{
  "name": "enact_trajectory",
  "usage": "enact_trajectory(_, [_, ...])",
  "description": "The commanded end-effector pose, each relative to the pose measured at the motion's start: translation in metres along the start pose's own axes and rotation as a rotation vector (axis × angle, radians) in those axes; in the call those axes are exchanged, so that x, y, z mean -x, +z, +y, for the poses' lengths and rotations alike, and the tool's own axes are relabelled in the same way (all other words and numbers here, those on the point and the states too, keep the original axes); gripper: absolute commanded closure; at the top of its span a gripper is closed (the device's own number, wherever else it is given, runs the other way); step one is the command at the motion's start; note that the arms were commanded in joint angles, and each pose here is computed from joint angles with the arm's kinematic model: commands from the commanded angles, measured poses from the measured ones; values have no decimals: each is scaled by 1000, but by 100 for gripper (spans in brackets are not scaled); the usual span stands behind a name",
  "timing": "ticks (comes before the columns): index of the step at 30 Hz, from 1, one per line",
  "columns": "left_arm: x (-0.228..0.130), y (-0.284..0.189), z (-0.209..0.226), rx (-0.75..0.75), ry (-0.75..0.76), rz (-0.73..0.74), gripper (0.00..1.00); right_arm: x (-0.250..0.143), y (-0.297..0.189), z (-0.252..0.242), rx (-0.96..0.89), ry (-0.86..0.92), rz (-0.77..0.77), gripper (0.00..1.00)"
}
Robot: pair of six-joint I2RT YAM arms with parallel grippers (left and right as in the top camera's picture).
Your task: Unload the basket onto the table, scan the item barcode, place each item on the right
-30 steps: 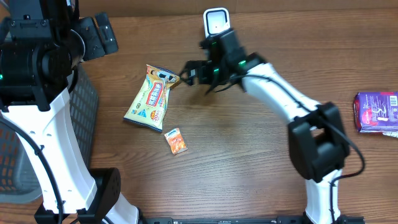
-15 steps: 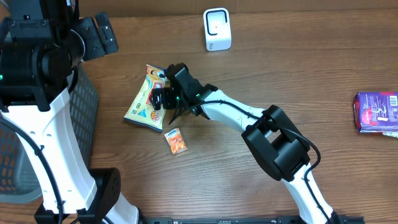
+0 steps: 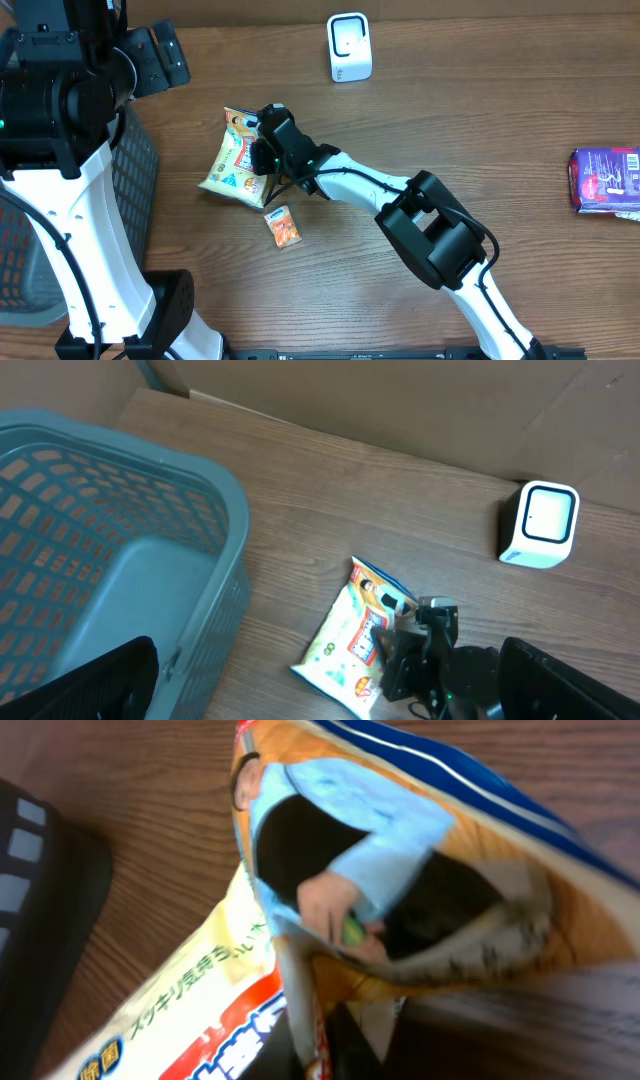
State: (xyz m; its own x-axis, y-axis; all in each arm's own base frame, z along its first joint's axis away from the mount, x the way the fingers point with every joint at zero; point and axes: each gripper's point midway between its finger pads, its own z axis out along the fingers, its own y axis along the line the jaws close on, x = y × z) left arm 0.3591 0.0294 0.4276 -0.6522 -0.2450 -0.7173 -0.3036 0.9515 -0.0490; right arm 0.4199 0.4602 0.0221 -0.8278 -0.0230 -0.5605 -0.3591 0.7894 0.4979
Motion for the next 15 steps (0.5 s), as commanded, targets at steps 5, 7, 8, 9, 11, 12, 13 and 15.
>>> enact_trajectory(5, [1,-8,2,-7,-17,-18,0,-40,-8,-47,-153,-14,182,96])
enact_trajectory(7, [1,-8,2,-7,-17,-18,0,-31,-37,-60,-206,1,231,96])
enact_trajectory(8, [1,-8,2,-7,-17,-18,0,-26,-58,-66,-237,8,259,96])
enact_trajectory(9, [1,-8,2,-7,-17,-18,0,-22,-78,-73,-264,13,288,96])
enact_trajectory(11, [1,-8,2,-7,-17,-18,0,-13,-145,-89,-338,42,365,96])
enact_trajectory(12, [1,-8,2,-8,-17,-18,0,-10,-166,-94,-360,64,382,96])
enact_trajectory(13, [1,-8,1,-11,-17,-18,0,-7,-189,-100,-380,93,396,96])
enact_trajectory(15, [1,-8,0,-20,-17,-15,1,0,-231,-109,-401,153,407,96])
